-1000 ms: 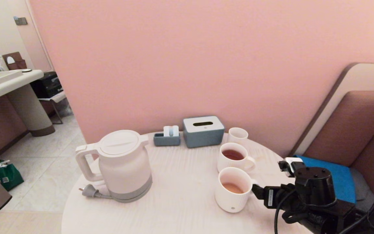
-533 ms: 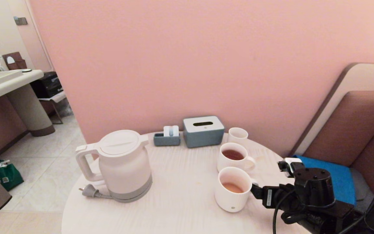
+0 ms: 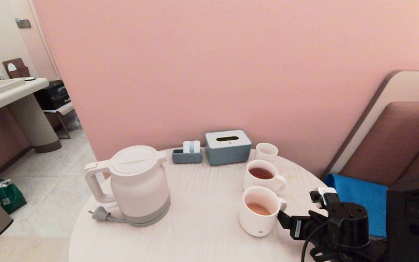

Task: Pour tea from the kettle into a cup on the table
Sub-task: Pick up the cup

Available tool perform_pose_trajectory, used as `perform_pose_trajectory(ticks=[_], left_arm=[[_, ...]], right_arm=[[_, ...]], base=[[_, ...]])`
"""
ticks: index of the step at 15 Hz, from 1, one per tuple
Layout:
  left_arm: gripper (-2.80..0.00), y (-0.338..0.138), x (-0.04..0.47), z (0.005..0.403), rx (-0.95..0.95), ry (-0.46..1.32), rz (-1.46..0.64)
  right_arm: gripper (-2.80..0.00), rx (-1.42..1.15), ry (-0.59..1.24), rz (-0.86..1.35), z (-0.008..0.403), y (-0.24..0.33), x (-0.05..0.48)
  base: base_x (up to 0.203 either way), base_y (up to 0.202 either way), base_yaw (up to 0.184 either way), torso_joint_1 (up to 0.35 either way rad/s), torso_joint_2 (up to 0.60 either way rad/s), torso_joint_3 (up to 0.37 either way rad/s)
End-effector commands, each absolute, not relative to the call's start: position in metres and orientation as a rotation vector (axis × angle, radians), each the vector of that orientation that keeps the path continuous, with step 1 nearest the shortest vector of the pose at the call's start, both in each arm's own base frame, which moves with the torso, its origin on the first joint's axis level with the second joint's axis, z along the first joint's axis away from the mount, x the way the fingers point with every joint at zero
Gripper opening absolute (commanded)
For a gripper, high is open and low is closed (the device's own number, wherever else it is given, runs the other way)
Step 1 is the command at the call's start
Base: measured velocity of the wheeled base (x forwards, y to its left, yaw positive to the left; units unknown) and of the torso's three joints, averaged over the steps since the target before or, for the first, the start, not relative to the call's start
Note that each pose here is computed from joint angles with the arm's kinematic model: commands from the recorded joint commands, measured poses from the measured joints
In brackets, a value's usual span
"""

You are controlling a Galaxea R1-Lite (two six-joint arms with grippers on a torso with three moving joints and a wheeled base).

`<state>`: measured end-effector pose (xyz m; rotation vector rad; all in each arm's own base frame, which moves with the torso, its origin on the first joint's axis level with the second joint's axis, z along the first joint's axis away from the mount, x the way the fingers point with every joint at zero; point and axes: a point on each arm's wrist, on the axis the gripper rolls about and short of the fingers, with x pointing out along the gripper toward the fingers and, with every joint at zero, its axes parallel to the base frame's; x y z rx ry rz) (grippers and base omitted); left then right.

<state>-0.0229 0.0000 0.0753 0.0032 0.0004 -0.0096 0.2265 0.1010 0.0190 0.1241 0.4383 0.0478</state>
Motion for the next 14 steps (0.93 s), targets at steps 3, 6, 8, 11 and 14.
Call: perform_pose_trajectory(ticks=[3, 6, 8, 11, 14], left_arm=[[-2.80, 0.000, -0.023, 0.075, 0.003, 0.002, -0.009], [-2.80, 0.000, -0.023, 0.075, 0.003, 0.002, -0.010], [-2.80, 0.000, -0.023, 0.075, 0.003, 0.002, -0.009], [-2.80, 0.000, -0.023, 0.075, 0.003, 0.002, -0.009], [-2.80, 0.000, -0.023, 0.075, 0.003, 0.002, -0.009]], right_arm=[[0.00, 0.136, 0.412, 0.051, 0.018, 0.103, 0.231], [0.00, 0.141, 0.389, 0.054, 0.021, 0.105, 0.236], [0.00, 0.142, 0.376, 0.056, 0.024, 0.105, 0.236], [0.00, 0.147, 0.341, 0.059, 0.034, 0.103, 0.236], [0.00, 0.153, 0.312, 0.064, 0.042, 0.103, 0.235]], base=[[0.000, 0.000, 0.000, 0.000, 0.00, 0.000], [0.000, 0.000, 0.000, 0.000, 0.00, 0.000], [0.000, 0.000, 0.000, 0.000, 0.00, 0.000], [0.000, 0.000, 0.000, 0.000, 0.00, 0.000], [0.000, 0.000, 0.000, 0.000, 0.00, 0.000]])
